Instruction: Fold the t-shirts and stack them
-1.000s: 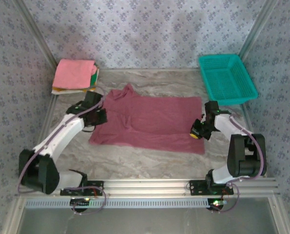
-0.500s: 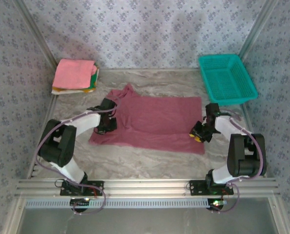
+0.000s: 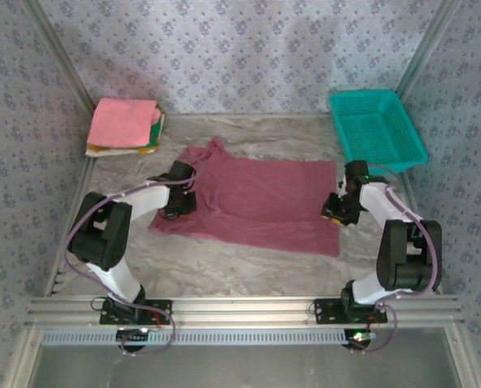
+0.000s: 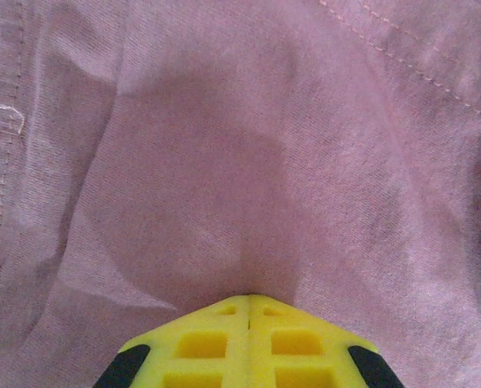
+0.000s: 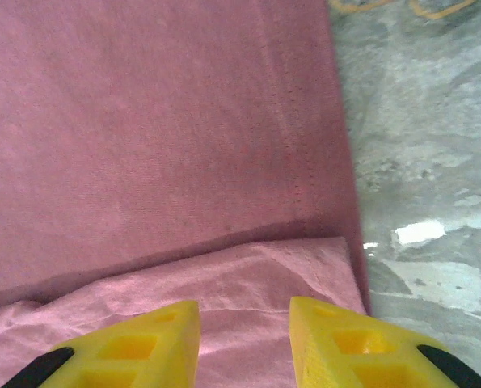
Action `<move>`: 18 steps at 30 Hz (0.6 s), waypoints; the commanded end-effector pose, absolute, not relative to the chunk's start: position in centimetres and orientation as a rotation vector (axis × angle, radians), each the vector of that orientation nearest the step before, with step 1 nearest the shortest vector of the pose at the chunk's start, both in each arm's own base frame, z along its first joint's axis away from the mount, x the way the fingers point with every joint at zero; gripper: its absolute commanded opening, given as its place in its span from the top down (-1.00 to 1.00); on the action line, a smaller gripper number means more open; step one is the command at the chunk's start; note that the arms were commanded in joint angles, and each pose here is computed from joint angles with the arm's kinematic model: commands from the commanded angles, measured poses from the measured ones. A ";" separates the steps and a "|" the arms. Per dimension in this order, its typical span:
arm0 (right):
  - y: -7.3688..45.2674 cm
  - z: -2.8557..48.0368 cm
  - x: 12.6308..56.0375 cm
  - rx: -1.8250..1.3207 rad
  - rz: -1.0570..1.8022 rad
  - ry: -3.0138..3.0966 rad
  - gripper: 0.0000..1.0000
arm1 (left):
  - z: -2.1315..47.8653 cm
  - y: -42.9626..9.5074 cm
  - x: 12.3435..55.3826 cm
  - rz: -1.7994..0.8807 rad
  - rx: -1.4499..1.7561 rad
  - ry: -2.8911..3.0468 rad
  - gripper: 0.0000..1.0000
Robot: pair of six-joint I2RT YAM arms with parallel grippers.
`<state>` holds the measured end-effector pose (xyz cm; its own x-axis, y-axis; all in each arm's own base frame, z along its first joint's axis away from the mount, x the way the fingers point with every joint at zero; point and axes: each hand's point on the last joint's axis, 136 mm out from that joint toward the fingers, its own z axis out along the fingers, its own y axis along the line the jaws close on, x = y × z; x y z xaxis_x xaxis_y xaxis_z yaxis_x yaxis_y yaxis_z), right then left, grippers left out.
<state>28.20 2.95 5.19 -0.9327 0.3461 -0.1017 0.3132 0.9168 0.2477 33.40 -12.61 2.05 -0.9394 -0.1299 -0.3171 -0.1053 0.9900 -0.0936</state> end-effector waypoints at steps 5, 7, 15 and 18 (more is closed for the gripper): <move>1.0 4.2 28.7 0.527 0.183 2.968 0.20 | 0.1 -11.5 31.4 -0.034 -0.169 2.894 1.00; 0.8 3.8 28.6 0.522 0.146 2.984 0.20 | 0.1 -11.2 31.2 -0.023 -0.187 2.893 1.00; 1.2 2.4 28.1 0.525 0.133 3.028 0.47 | 0.0 -10.9 31.1 -0.027 -0.201 2.894 1.00; 1.2 2.4 27.6 0.546 0.131 3.041 0.65 | 0.0 -10.9 31.1 -0.026 -0.199 2.895 1.00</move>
<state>28.20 1.38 2.42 -0.9373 0.3444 -0.0530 0.3364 0.9340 0.1203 33.34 -12.39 2.06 -0.9373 -0.1384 -0.3198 -0.1133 0.9889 -0.0960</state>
